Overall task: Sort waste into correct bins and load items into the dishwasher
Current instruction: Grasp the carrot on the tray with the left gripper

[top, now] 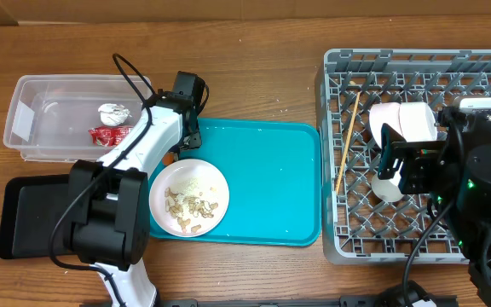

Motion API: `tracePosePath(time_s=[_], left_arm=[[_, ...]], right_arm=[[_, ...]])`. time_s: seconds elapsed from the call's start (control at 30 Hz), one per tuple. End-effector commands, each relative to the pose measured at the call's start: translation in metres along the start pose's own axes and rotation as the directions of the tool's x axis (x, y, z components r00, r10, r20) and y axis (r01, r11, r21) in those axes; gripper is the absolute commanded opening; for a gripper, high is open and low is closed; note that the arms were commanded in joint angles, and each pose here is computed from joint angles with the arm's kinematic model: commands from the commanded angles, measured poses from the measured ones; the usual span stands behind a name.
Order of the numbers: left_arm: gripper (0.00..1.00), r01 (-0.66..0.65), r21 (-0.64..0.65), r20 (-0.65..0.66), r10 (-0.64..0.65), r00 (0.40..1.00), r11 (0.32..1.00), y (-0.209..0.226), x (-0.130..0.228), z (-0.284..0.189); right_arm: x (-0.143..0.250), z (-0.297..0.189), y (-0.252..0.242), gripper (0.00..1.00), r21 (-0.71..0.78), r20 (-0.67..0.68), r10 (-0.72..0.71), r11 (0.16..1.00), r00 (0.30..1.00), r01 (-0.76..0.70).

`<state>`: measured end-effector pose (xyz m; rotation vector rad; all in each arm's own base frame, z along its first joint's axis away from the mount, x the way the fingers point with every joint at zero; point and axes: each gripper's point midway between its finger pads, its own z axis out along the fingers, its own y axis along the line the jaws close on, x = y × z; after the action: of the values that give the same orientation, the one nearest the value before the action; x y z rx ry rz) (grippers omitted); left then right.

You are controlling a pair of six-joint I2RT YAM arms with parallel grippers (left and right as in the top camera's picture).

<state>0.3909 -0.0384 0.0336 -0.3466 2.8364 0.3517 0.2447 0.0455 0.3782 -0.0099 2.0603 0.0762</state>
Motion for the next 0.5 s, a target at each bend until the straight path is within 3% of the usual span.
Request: tracePosePath(time_s=[0.0, 0.13, 0.2, 0.3, 0.47], left_arm=[[0.5, -0.035, -0.013, -0.019, 0.035, 0.999, 0.999, -0.002, 0.005, 0.011], [0.47, -0.041, 0.051, -0.033, 0.043, 0.999, 0.998, -0.014, 0.008, 0.016], [0.53, -0.044, 0.034, -0.035, 0.045, 0.998, 0.998, -0.012, 0.011, 0.021], [0.53, -0.049, 0.0, -0.042, 0.049, 0.998, 0.999, -0.006, 0.013, 0.027], [0.47, -0.079, -0.02, -0.055, 0.078, 0.995, 0.997, -0.005, 0.016, 0.034]], right_arm=[[-0.006, -0.005, -0.002, 1.0, 0.007, 0.024, -0.001, 1.0, 1.0, 0.001], [-0.006, -0.005, -0.002, 1.0, 0.007, 0.024, -0.001, 1.0, 1.0, 0.001], [-0.006, -0.005, -0.002, 1.0, 0.007, 0.024, -0.001, 1.0, 1.0, 0.001], [-0.006, -0.005, -0.002, 1.0, 0.007, 0.025, -0.001, 1.0, 1.0, 0.001], [-0.006, -0.005, -0.002, 1.0, 0.007, 0.024, -0.001, 1.0, 1.0, 0.001]])
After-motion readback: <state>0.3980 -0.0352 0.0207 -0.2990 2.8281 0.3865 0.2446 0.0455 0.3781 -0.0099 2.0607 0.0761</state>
